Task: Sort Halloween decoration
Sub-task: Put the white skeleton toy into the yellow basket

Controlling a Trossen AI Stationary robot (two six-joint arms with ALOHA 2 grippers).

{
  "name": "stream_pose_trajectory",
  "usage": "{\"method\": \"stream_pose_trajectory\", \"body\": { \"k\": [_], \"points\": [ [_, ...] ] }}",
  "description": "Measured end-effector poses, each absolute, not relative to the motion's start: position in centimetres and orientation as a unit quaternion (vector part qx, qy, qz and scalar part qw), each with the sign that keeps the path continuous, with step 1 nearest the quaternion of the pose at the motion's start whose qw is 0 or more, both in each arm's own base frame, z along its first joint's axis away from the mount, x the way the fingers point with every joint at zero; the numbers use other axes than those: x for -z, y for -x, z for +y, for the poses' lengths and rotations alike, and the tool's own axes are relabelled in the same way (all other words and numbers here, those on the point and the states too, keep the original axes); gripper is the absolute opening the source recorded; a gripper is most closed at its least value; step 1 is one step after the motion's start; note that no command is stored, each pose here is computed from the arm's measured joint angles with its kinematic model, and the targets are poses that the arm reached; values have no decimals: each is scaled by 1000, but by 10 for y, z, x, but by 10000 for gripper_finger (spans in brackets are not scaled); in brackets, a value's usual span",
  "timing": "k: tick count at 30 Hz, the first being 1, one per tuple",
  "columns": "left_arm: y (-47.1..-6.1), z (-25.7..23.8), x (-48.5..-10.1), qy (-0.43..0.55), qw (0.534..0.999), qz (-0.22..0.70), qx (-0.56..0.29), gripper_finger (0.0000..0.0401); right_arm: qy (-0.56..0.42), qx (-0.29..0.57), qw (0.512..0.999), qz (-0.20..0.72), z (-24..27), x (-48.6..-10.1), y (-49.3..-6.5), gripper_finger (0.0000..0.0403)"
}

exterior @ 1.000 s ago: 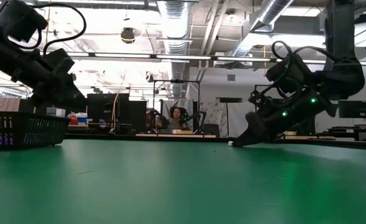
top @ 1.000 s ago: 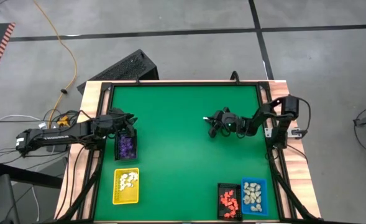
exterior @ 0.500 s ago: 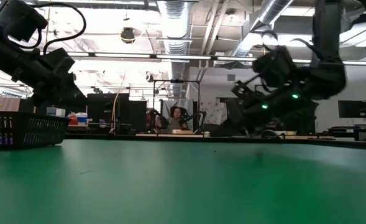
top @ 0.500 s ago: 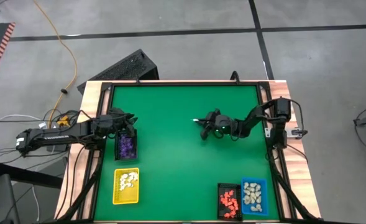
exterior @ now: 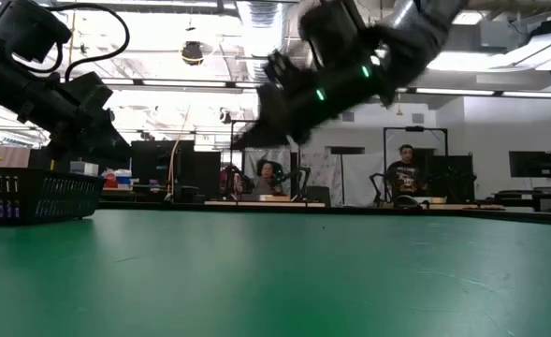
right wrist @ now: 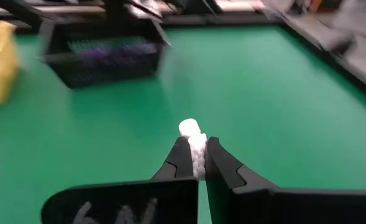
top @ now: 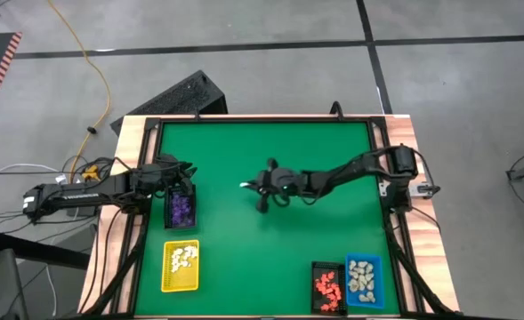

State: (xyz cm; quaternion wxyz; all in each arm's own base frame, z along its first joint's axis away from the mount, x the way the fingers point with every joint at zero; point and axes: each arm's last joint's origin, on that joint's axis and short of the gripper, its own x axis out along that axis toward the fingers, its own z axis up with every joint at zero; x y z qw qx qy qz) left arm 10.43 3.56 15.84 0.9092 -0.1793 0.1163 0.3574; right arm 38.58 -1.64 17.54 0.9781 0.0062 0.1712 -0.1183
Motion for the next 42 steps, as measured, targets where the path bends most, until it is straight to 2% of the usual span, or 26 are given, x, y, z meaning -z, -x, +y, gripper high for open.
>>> {"method": "stream_pose_trajectory", "body": {
  "k": [7, 14, 29, 35, 42],
  "points": [
    [-104, 36, -158, 179, 909, 116, -358, 126, 24, 73, 990, 119, 17, -225, -414, 23],
    [-104, 36, -159, 177, 906, 112, -367, 126, 26, 5, 997, 73, 48, -241, -445, 24],
    [-103, 36, -160, 178, 907, 105, -367, 126, 39, -173, 982, 61, 100, -223, -546, 24],
    [-103, 36, -160, 182, 907, 104, -365, 126, 31, -214, 974, 70, 110, -212, -568, 24],
    [-103, 36, -160, 182, 907, 104, -364, 126, 16, -241, 967, 85, 113, -201, -574, 34]
  ]
}}
